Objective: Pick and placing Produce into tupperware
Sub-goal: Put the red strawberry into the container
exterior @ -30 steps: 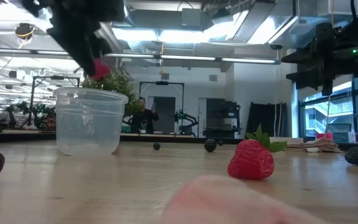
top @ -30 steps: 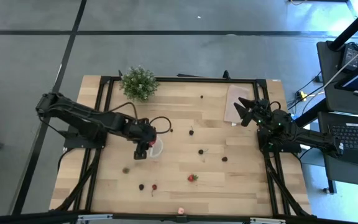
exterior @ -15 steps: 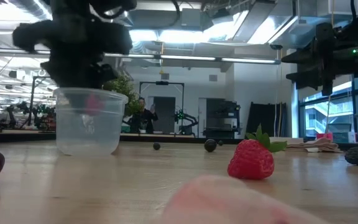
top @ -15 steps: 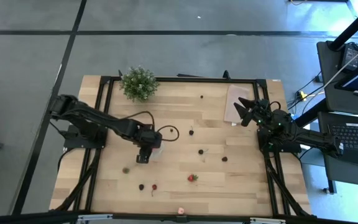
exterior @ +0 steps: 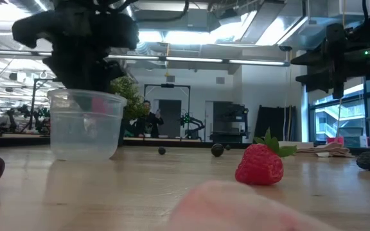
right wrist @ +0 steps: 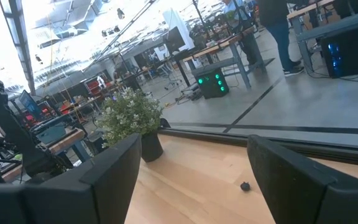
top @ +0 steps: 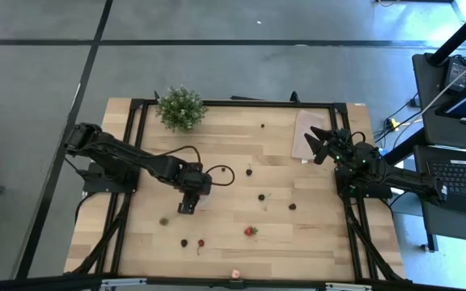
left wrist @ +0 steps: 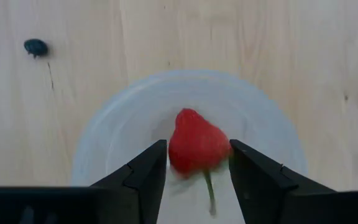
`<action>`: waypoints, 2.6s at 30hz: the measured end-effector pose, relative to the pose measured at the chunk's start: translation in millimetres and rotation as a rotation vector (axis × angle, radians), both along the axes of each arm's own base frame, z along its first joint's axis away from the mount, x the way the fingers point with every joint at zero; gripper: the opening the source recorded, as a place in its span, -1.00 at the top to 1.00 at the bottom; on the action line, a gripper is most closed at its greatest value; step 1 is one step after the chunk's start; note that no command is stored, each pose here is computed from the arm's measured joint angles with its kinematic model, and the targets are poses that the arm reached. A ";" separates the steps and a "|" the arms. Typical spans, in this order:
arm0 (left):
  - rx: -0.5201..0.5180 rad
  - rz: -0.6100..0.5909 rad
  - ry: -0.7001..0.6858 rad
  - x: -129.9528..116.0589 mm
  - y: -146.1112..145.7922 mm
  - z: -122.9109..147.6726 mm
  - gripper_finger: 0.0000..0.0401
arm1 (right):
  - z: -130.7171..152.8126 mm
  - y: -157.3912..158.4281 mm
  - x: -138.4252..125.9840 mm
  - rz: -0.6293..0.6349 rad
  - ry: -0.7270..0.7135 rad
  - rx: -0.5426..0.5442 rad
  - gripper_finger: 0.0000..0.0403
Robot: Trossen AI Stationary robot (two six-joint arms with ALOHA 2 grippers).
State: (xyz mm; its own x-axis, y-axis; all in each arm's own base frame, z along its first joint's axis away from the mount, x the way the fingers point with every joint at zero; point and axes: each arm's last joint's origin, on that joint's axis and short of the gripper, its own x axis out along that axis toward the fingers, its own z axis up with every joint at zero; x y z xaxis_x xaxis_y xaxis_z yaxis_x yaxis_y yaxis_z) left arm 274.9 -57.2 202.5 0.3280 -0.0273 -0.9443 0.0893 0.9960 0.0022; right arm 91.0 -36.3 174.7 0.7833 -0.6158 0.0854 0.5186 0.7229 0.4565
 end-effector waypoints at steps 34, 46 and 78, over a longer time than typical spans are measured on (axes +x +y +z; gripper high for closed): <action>-0.271 0.238 -0.357 -105.2 -18.8 128.6 0.04 | 0.0 0.0 0.0 0.001 -0.006 0.007 -0.47; -0.500 0.468 -0.131 -123.2 -58.4 59.2 0.03 | 0.0 0.0 0.0 0.001 -0.003 0.004 -0.47; -0.150 0.181 -0.011 -105.8 -103.9 -10.3 0.41 | -0.1 0.0 0.0 -0.003 0.026 -0.032 -0.47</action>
State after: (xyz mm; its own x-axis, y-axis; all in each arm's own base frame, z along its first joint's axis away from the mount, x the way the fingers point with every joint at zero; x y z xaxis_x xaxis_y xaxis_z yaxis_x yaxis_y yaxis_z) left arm 169.1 -161.1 192.2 0.3510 -0.1068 -0.9303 -0.0903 0.9850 -0.1471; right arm 91.0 -36.3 174.6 0.7838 -0.6152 0.0844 0.5322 0.7356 0.4192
